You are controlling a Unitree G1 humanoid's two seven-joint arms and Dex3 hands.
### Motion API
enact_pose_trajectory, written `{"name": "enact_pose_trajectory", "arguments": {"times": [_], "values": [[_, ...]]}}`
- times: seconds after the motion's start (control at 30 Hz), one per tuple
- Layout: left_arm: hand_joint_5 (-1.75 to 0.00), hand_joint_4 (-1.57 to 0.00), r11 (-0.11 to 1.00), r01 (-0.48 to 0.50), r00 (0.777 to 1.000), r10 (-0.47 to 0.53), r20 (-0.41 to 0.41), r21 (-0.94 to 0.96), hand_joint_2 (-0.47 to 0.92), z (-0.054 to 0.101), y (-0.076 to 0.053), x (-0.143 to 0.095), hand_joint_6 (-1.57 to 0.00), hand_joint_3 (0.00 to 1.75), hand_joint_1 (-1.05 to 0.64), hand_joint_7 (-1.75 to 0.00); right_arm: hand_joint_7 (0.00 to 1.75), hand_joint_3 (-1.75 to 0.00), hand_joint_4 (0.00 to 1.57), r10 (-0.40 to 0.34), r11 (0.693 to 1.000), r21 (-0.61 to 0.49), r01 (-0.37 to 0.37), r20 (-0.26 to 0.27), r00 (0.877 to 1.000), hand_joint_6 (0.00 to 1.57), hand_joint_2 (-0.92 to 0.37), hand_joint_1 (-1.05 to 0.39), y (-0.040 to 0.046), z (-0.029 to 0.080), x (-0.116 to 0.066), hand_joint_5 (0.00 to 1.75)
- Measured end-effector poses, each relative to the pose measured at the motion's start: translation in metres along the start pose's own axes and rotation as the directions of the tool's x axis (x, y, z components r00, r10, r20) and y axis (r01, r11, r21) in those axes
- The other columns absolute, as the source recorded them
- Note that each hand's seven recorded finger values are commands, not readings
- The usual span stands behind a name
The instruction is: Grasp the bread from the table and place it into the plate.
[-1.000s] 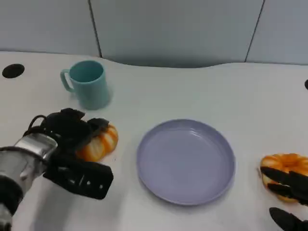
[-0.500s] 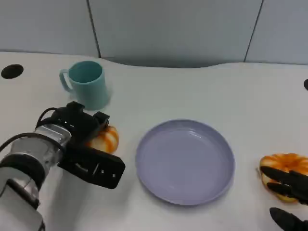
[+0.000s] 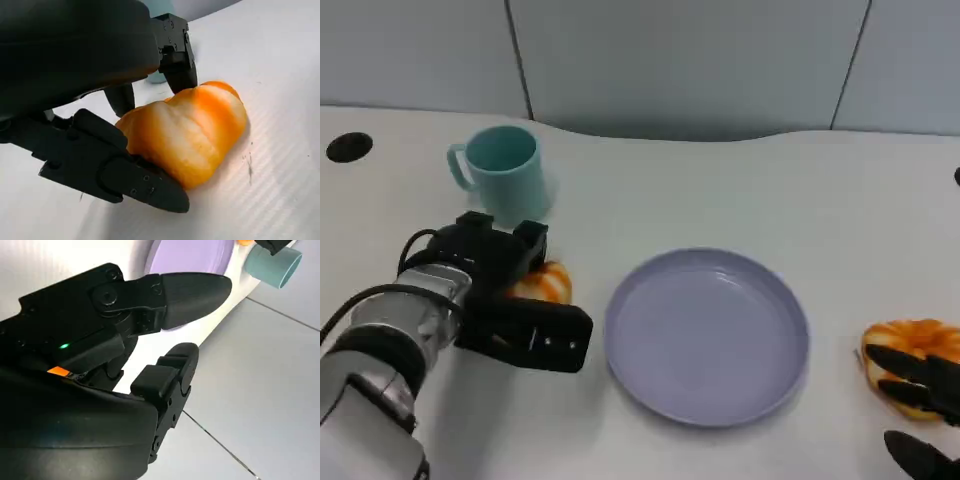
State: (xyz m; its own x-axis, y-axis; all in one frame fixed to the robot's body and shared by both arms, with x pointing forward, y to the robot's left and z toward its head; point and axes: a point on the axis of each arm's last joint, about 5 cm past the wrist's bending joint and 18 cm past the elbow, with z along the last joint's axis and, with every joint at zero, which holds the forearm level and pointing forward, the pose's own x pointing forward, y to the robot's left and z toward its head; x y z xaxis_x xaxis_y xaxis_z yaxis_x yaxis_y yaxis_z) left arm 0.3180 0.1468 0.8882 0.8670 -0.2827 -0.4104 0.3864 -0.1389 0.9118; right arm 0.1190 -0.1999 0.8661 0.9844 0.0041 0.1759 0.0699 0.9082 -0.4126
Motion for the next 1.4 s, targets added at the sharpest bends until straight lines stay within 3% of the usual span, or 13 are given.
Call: {"name": "enact_pose_trajectory", "arguments": {"times": [0.03, 0.07, 0.13, 0.17, 0.2, 0.4, 0.47, 0.6, 0.63, 0.7, 0.8, 1.17, 1.4], "values": [[-1.75, -0.36, 1.0, 0.0, 1.0, 0.0, 0.001, -0.003, 0.84, 0.0, 0.0, 0.0, -0.11, 0.01, -0.18, -1.74, 0.0, -0.36, 0.93, 0.0, 1.0, 0.0, 0.0, -0.001, 1.0, 0.78, -0.92, -0.37, -0.0001, 0.0, 0.0, 0.02], [-1.75, -0.63, 1.0, 0.0, 1.0, 0.0, 0.002, -0.007, 0.85, 0.001, 0.0, 0.0, -0.4, 0.01, -0.14, -1.74, 0.0, -0.36, 0.94, -0.001, 1.0, 0.002, 0.001, -0.002, 1.0, 0.79, -0.92, -0.37, -0.0001, 0.0, 0.0, 0.02], [-1.75, -0.87, 1.0, 0.0, 1.0, 0.0, 0.002, -0.026, 0.86, 0.001, 0.001, 0.0, -0.7, 0.01, -0.12, -1.75, 0.0, -0.36, 0.95, -0.004, 1.0, 0.006, 0.004, -0.004, 1.0, 0.79, -0.92, -0.37, -0.0003, 0.0, -0.001, 0.02], [-1.75, -1.11, 0.999, -0.002, 1.0, 0.002, 0.003, -0.033, 0.86, 0.001, 0.001, 0.0, -1.02, 0.01, -0.1, -1.75, 0.0, -0.36, 0.96, -0.005, 1.0, 0.007, 0.005, -0.004, 1.0, 0.79, -0.92, -0.37, -0.0004, 0.0, -0.001, 0.03], [-1.75, -1.21, 0.999, -0.006, 1.0, 0.007, 0.004, -0.047, 0.86, 0.0, 0.001, 0.0, -1.14, 0.01, -0.09, -1.75, 0.0, -0.36, 0.96, -0.005, 1.0, 0.007, 0.005, -0.003, 1.0, 0.78, -0.92, -0.37, -0.0005, 0.0, -0.001, 0.03], [-1.69, -1.49, 0.997, -0.019, 1.0, 0.02, 0.022, -0.074, 0.86, 0.0, 0.002, 0.0, -1.37, 0.01, -0.12, -1.75, 0.0, -0.36, 0.96, -0.011, 1.0, 0.006, 0.011, 0.0, 1.0, 0.78, -0.92, -0.38, -0.0013, 0.003, -0.002, 0.03], [-1.66, -1.55, 0.997, -0.022, 0.999, 0.023, 0.021, -0.078, 0.88, 0.0, 0.002, 0.0, -1.52, 0.03, -0.15, -1.62, 0.0, -0.36, 0.96, -0.012, 1.0, 0.005, 0.012, -0.003, 1.0, 0.78, -0.92, -0.37, -0.0015, 0.003, -0.002, 0.03], [-1.64, -1.57, 0.994, -0.027, 0.999, 0.03, 0.026, -0.108, 0.89, 0.004, 0.002, 0.001, -1.57, 0.06, -0.18, -1.55, 0.0, -0.36, 0.96, -0.012, 1.0, 0.004, 0.012, -0.005, 1.0, 0.77, -0.92, -0.37, -0.0017, 0.003, -0.003, 0.03], [-1.6, -1.57, 0.993, -0.028, 0.999, 0.031, 0.027, -0.111, 0.78, 0.004, 0.002, 0.001, -1.57, 0.34, -0.22, -1.51, 0.0, -0.36, 0.97, -0.012, 1.0, 0.004, 0.012, -0.005, 1.0, 0.78, -0.92, -0.37, -0.0017, 0.003, -0.003, 0.03], [-1.62, -1.57, 0.99, -0.034, 0.999, 0.038, 0.024, -0.139, 0.34, 0.004, 0.002, 0.001, -1.57, 1.2, -0.28, -1.54, 0.0, -0.36, 0.98, -0.013, 1.0, 0.004, 0.013, -0.005, 1.0, 0.78, -0.92, -0.37, -0.0018, 0.003, -0.003, 0.04], [-1.68, -1.57, 0.979, -0.044, 0.999, 0.048, 0.014, -0.201, 0.08, 0.003, 0.002, 0.001, -1.57, 1.57, -0.33, -1.61, 0.0, -0.36, 0.97, -0.013, 1.0, 0.004, 0.013, -0.005, 1.0, 0.78, -0.92, -0.37, -0.0018, 0.003, -0.003, 0.04], [-1.75, -1.57, 0.909, -0.122, 0.987, 0.154, 0.049, -0.398, -0.23, -0.013, 0.01, -0.006, -1.56, 1.75, -0.62, -1.74, 0.0, -0.36, 0.97, -0.017, 1.0, 0.006, 0.017, 0.0, 1.0, 0.77, -0.92, -0.37, -0.001, 0.003, -0.001, 0.03], [-1.75, -1.57, 0.847, -0.172, 0.954, 0.27, 0.128, -0.503, -0.14, -0.026, 0.013, -0.016, -1.57, 1.74, -0.88, -1.75, 0.0, -0.36, 0.99, -0.018, 1.0, 0.01, 0.018, 0.002, 1.0, 0.78, -0.92, -0.37, -0.0005, 0.004, 0.002, 0.05]]}}
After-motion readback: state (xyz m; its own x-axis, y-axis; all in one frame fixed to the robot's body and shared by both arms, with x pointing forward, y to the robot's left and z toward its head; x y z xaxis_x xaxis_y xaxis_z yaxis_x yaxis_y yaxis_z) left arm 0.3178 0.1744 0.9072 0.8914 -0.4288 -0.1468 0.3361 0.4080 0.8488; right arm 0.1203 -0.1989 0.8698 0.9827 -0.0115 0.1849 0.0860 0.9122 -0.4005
